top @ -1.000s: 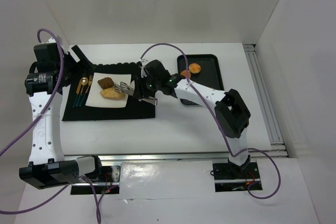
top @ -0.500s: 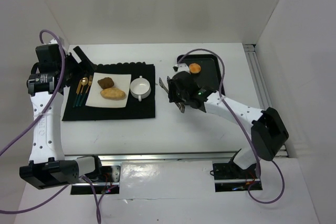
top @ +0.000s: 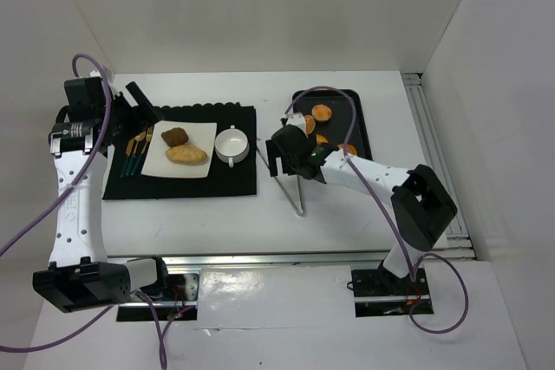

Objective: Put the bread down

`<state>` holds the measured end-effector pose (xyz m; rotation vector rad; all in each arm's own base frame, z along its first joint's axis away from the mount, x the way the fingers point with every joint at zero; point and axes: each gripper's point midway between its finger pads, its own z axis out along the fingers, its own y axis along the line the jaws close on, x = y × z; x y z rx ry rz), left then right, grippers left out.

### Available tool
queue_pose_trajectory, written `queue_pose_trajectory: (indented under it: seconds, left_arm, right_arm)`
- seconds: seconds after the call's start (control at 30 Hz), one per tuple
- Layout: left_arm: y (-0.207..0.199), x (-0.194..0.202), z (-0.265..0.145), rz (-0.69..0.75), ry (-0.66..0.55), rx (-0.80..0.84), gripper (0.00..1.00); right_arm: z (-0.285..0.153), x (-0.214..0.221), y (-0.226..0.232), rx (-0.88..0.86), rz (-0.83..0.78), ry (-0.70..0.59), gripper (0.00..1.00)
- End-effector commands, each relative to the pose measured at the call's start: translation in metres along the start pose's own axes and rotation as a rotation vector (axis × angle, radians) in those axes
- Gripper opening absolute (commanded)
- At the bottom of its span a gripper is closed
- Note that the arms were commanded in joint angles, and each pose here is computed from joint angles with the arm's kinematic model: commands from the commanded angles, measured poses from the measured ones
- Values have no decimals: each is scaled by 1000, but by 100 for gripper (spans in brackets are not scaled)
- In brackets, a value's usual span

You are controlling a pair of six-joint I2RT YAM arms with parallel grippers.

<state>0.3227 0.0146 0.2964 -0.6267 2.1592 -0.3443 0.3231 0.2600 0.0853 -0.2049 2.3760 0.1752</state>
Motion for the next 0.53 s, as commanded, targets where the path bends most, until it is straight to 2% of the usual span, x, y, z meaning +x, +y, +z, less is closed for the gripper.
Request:
queue_pose_trajectory:
  seconds: [0.0, 0.13, 0.17, 0.2, 0.27, 0.4, 0.5]
  left_arm:
    - [-10, -16, -7, 11, -44, 34, 94]
    - [-14, -9, 1, 37, -18, 34, 94]
    - [-16, -2, 6, 46, 11, 25, 94]
    - [-17, -5, 5, 55, -2, 17, 94]
    - [-20, 3, 10, 80, 23, 7, 94]
    - [-22, 5, 16, 93, 35, -3, 95]
    - [-23, 6, 22, 99, 47, -12, 95]
  right_arm:
    - [-52, -84, -16, 81, 95, -197, 100]
    - [-76, -97, -77, 227, 196, -202, 100]
    - [-88, -107, -99, 257, 252, -240, 100]
    - [-87, -94, -114, 287, 260, -222, 100]
    - [-100, -96, -145, 306, 335, -267, 100]
    - [-107, -76, -190, 364, 444, -262, 100]
    - [-104, -51, -214, 415, 494, -212, 100]
